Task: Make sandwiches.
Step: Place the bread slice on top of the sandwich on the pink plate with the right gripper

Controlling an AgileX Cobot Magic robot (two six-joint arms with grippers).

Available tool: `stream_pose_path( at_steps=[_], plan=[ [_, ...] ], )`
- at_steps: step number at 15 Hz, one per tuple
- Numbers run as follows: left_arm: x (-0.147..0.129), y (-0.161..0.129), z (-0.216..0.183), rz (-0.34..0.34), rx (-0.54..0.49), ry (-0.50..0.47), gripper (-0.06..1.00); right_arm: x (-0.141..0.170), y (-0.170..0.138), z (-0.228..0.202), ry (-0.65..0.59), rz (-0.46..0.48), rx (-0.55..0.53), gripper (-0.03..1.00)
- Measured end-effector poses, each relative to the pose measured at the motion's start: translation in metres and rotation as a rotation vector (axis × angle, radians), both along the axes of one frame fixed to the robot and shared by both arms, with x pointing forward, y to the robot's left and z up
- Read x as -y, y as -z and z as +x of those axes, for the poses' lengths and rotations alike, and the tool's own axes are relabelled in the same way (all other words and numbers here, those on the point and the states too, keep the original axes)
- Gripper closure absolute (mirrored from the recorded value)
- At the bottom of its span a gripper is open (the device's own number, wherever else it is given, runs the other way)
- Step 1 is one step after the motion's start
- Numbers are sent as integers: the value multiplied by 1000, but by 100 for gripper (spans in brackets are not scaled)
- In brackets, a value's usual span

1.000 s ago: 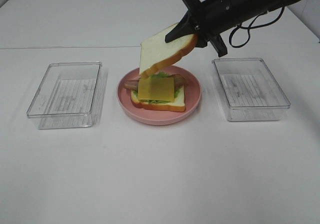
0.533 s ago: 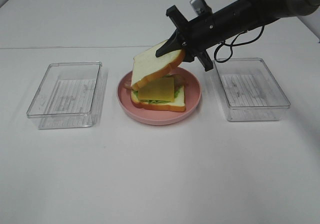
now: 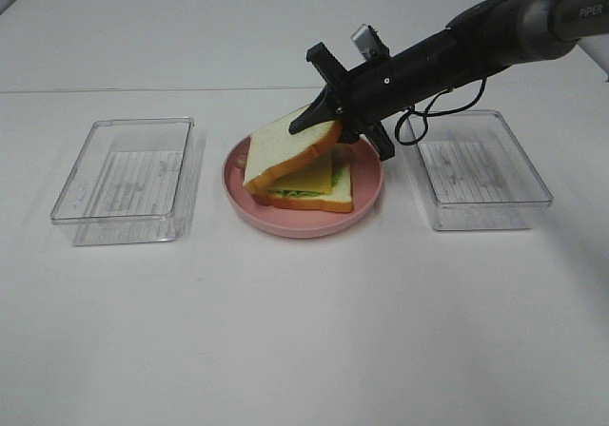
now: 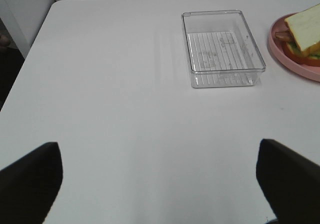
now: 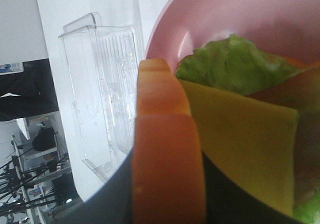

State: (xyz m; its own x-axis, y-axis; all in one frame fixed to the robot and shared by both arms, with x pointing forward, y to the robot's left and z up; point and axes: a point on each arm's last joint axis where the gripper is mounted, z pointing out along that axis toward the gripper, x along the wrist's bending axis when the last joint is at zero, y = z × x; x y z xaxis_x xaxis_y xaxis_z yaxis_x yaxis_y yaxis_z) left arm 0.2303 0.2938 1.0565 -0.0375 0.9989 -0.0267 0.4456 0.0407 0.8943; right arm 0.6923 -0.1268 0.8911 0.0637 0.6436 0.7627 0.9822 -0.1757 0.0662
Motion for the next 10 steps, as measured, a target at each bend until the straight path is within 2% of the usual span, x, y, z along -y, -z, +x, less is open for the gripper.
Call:
stream_pose_path(
  at_steps=[1, 2, 3, 4, 8, 9, 10],
  plan=[
    [0, 0, 0, 0, 0, 0, -3, 0, 0, 0, 3, -3, 3, 65],
    [0, 0, 0, 0, 0, 0, -3, 0, 0, 1, 4, -7, 7, 45],
    [0, 0, 0, 0, 0, 0, -3, 1, 0, 1, 2, -10, 10, 33],
    [0, 0, 0, 0, 0, 0, -3, 2, 0, 0, -20, -41, 22, 6],
    [0, 0, 0, 0, 0, 0, -3, 7, -18, -2, -84, -132, 93, 0],
    [0, 0, 0, 0, 0, 0, -3, 11, -27, -4, -104, -182, 121, -1],
    [0, 0, 0, 0, 0, 0, -3, 21, -40, -8, -150, -317, 148, -1]
  ],
)
